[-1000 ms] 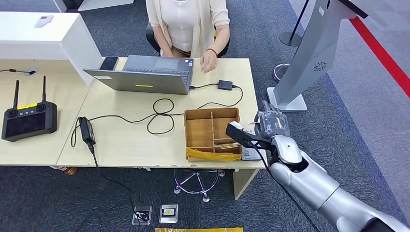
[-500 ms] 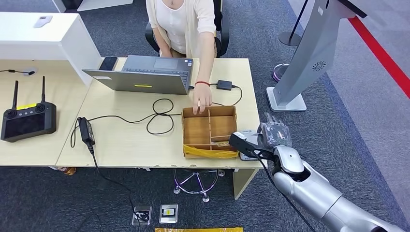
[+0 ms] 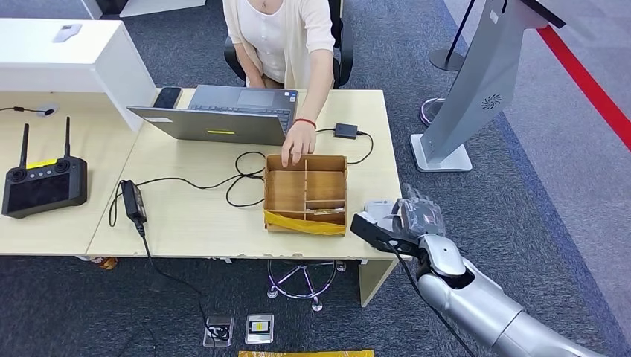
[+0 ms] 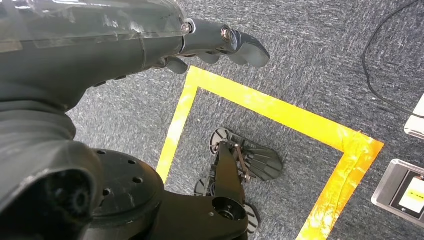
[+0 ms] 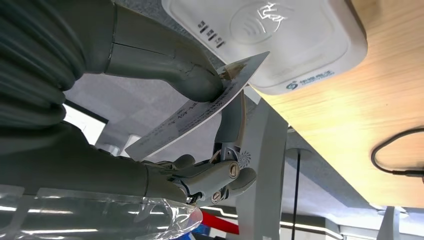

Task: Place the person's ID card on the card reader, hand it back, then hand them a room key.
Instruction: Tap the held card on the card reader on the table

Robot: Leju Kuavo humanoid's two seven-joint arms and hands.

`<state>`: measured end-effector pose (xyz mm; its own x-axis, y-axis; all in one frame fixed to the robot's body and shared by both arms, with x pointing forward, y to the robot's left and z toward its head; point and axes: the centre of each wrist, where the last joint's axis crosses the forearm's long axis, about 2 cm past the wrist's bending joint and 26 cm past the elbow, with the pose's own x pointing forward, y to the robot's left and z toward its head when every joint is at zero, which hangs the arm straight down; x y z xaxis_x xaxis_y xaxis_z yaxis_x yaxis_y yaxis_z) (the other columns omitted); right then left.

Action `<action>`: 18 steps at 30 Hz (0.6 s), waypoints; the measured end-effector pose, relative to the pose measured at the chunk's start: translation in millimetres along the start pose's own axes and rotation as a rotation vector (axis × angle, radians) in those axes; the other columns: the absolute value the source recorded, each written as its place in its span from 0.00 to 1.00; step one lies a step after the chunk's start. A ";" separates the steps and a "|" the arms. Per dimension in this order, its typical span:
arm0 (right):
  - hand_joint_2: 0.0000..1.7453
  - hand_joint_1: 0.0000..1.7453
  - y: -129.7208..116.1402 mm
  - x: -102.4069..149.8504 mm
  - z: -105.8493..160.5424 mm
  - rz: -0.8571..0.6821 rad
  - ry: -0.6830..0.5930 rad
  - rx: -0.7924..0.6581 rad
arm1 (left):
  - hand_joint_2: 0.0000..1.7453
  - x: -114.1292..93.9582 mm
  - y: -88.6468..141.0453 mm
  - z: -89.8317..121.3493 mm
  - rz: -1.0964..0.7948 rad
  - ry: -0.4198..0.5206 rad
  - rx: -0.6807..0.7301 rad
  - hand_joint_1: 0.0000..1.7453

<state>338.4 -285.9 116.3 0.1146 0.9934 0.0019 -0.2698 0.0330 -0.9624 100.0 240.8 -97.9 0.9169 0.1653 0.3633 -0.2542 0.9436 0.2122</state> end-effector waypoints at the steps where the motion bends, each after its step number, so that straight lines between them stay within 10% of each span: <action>1: 1.00 1.00 1.1 0.7 0.6 -0.001 -0.001 0.003 | 0.00 0.0 -0.1 0.0 0.000 0.000 0.001 0.00; 18: 1.00 1.00 14.4 30.6 8.1 -0.038 -0.097 0.037 | 0.00 -2.8 -0.2 0.7 0.010 0.012 0.011 0.00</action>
<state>330.3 -254.1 104.7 0.0329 0.9973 0.0657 -0.3021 0.0726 -0.9505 97.2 239.9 -98.4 0.9178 0.1780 0.3549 -0.2665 0.9388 0.2182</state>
